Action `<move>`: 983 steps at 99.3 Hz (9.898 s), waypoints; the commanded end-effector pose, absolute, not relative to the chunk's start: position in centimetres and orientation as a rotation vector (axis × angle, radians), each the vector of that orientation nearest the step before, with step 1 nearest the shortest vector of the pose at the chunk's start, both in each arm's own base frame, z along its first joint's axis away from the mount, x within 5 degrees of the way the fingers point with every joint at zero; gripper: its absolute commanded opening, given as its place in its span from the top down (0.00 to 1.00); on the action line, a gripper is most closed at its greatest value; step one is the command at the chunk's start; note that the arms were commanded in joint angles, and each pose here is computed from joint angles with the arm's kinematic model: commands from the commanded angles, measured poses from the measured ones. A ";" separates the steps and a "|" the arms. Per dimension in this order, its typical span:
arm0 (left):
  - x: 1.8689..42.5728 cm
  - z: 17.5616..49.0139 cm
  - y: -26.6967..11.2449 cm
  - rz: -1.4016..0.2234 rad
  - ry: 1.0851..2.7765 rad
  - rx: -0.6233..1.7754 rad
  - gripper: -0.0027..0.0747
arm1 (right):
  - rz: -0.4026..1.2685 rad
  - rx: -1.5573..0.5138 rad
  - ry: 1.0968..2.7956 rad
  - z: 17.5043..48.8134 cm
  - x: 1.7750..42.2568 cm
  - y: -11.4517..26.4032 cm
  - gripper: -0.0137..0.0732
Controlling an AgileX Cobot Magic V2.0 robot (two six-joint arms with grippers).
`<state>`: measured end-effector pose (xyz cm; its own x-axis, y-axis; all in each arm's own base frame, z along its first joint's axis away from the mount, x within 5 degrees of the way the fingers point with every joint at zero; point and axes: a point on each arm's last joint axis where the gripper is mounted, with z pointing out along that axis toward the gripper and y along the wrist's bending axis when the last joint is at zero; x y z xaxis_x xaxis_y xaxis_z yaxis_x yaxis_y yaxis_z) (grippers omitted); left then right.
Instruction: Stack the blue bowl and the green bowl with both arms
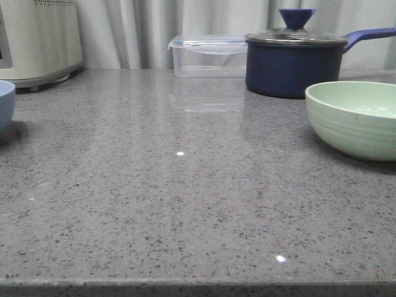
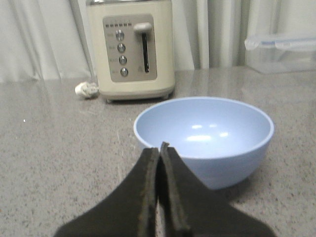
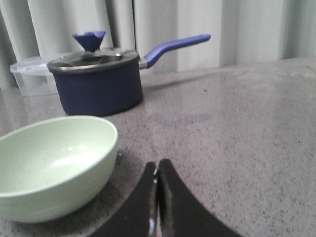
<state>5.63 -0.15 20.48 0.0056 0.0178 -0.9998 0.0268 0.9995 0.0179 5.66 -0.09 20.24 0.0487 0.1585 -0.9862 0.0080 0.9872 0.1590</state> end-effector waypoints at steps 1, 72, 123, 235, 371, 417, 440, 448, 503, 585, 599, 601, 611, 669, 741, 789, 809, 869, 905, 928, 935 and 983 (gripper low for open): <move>5.5 20.2 -0.1 -0.016 1.474 0.023 0.99 | 0.104 0.114 1.382 21.4 5.4 -0.1 0.92; 5.6 30.8 -0.4 -0.094 1.596 -0.011 0.99 | 0.093 0.153 1.721 28.8 5.6 -0.2 0.93; 8.9 35.2 -0.6 -0.100 1.798 0.000 0.95 | 0.082 0.174 1.942 31.8 8.7 -0.2 0.66; 9.1 35.3 -0.6 -0.099 1.781 -0.002 0.44 | 0.148 0.119 2.327 35.4 19.8 1.6 0.37; 9.1 35.3 -0.6 -0.091 1.781 0.002 0.44 | 0.159 0.160 2.648 30.2 27.4 2.4 0.93; 9.1 35.3 -0.6 -0.091 1.781 0.002 0.44 | 0.326 -0.105 2.556 34.3 28.5 8.2 0.93; 9.1 35.3 -0.6 -0.091 1.781 0.002 0.44 | 0.388 -0.301 2.572 33.5 30.0 13.8 0.93; 9.1 35.3 -0.6 -0.091 1.781 0.002 0.44 | 0.404 -0.351 2.574 33.2 30.5 15.6 0.93; 9.1 35.3 -0.6 -0.091 1.781 0.002 0.44 | 0.434 -0.458 2.570 32.3 31.7 19.5 0.60; 9.1 35.3 -0.6 -0.091 1.781 0.002 0.44 | 0.460 -0.438 2.493 34.1 25.7 16.0 0.67; 9.1 35.3 -0.6 -0.091 1.781 0.002 0.44 | 0.484 -0.417 2.523 32.7 25.2 15.9 0.86; 9.1 35.3 -0.6 -0.091 1.781 0.002 0.44 | 0.483 -0.421 2.527 32.4 25.1 16.0 0.88; 9.1 35.3 -0.6 -0.091 1.781 0.002 0.44 | 0.485 -0.440 2.528 31.4 24.8 16.4 0.94; 9.1 35.5 -0.6 -0.090 1.760 0.001 0.44 | 0.516 -0.450 2.519 28.3 25.1 18.2 0.93; 13.9 36.1 -0.1 -0.069 2.089 -0.121 0.44 | 0.546 -0.426 2.514 28.4 25.1 18.3 0.93; 23.5 34.3 -0.2 -0.024 2.405 -0.147 0.44 | 0.546 -0.426 2.514 28.4 25.1 18.3 0.93; 24.9 32.7 -0.1 0.007 2.470 -0.138 0.44 | 0.546 -0.426 2.514 28.4 25.1 18.3 0.93; 26.4 31.0 -0.1 0.021 2.518 -0.132 0.46 | 0.546 -0.426 2.514 28.4 25.1 18.3 0.93; 26.3 31.0 -0.1 0.031 2.527 -0.129 0.86 | 0.546 -0.426 2.514 28.4 25.1 18.3 0.93; 26.3 30.9 0.0 0.039 2.535 -0.126 0.99 | 0.546 -0.426 2.514 28.4 25.1 18.3 0.93; 26.2 30.9 0.0 0.040 2.540 -0.127 0.99 | 0.546 -0.426 2.514 28.4 25.1 18.3 0.93; 26.5 35.7 -2.2 -0.119 2.490 -0.037 0.99 | 0.546 -0.426 2.514 28.4 25.1 18.3 0.93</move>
